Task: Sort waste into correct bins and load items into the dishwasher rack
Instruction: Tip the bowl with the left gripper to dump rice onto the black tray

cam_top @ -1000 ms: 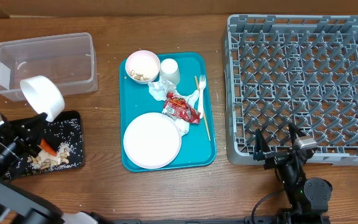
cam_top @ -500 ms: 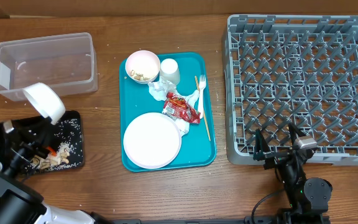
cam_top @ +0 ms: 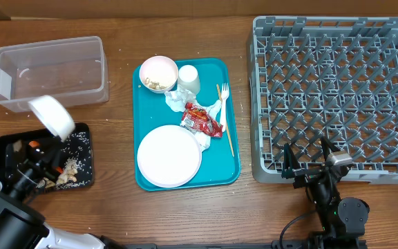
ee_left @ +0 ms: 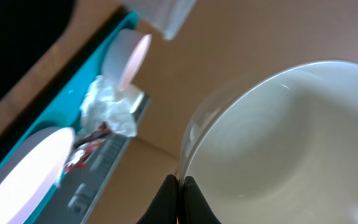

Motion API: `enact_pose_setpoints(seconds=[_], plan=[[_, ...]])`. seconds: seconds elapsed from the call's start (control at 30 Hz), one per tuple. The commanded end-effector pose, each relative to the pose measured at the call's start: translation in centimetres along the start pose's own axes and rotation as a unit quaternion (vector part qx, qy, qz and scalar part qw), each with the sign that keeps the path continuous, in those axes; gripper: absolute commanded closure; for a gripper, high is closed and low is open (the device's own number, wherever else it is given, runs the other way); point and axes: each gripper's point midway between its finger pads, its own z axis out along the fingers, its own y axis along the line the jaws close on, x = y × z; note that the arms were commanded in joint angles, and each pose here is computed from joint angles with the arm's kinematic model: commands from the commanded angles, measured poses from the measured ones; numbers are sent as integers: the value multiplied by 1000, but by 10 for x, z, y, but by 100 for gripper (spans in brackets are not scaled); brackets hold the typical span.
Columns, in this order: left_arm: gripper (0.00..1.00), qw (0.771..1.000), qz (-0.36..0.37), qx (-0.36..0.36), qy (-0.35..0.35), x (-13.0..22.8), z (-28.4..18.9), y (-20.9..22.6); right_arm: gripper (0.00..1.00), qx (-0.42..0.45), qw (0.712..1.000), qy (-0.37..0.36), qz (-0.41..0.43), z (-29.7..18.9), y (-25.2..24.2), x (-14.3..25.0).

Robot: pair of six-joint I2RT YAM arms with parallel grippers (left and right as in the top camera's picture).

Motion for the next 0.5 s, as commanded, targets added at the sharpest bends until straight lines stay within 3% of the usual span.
enact_pose_setpoints(seconds=[0.0,0.27,0.47], plan=[[96,994,31,-105,-1,1,-4,39,0,-1,1000,-3,-4,0,0,1],[96,972,62,-225,-8,-6,-17,74,0,-1,1000,-3,-4,0,0,1],[96,939,124,-316,-47,-13,-39,64,0,-1,1000,-3,-4,0,0,1]])
